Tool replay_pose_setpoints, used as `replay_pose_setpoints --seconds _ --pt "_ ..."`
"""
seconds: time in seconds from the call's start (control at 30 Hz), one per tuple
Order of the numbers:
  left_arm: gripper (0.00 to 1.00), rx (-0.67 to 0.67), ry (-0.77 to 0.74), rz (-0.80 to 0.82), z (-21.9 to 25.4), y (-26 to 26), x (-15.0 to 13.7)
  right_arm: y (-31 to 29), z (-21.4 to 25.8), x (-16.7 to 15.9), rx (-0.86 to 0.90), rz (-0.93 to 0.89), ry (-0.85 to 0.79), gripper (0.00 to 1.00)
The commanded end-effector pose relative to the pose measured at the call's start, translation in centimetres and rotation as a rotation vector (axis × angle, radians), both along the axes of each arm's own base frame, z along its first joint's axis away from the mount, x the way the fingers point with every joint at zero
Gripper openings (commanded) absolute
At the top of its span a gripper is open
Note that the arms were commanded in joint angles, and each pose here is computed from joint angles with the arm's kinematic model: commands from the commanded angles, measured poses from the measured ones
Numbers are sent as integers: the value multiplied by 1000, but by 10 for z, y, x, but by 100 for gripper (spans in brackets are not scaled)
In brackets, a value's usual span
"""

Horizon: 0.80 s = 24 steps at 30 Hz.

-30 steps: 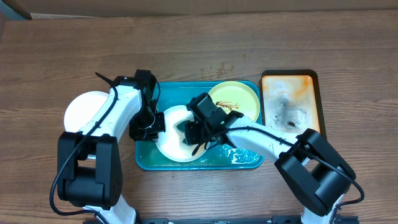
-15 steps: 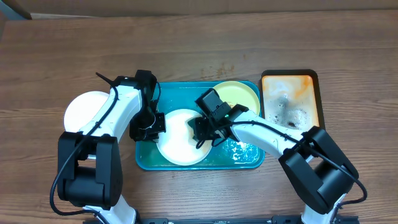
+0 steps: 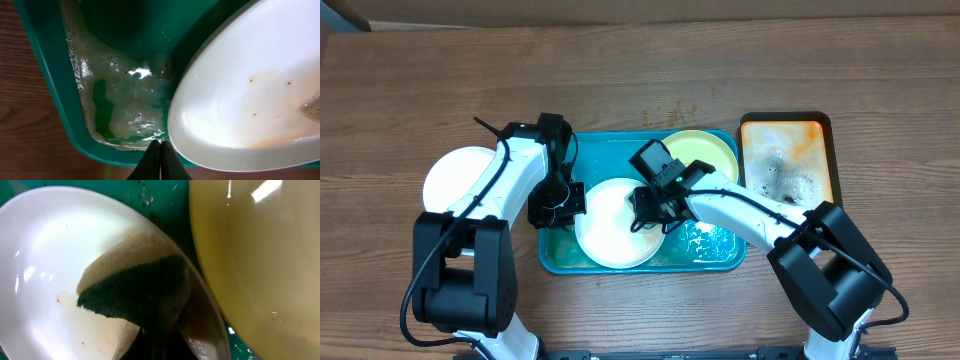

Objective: Clean dirty plates on tray and stack at the side
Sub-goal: 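Scrub the white plate with the sponge while left gripper holds it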

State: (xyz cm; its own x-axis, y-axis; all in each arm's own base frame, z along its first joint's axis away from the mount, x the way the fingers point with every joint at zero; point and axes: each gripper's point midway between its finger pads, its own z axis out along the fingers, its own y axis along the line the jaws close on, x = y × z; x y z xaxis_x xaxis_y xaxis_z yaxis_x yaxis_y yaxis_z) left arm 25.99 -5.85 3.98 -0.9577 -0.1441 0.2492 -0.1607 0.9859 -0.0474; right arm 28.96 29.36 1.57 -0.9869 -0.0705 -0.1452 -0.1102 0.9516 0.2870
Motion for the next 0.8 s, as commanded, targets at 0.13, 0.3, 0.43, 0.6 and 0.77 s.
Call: replay_pose_setpoints --seconds 0.13,0.3,0.43,0.6,0.77 --pt "32 -6 -42 4 2 -2 7 -14 3 9 -80 -33 -27 4" --pt "42 -14 -87 4 1 -4 18 -16 1 6 -91 -32 -15 4" --pt "40 -17 -99 4 0 -4 21 -16 1 5 -91 -31 -15 4" --pt "35 -19 -107 4 -10 -4 19 -16 1 5 -91 -31 -15 4" --pt "30 -25 -90 6 -27 -4 7 -16 2 5 -91 -30 -15 4"
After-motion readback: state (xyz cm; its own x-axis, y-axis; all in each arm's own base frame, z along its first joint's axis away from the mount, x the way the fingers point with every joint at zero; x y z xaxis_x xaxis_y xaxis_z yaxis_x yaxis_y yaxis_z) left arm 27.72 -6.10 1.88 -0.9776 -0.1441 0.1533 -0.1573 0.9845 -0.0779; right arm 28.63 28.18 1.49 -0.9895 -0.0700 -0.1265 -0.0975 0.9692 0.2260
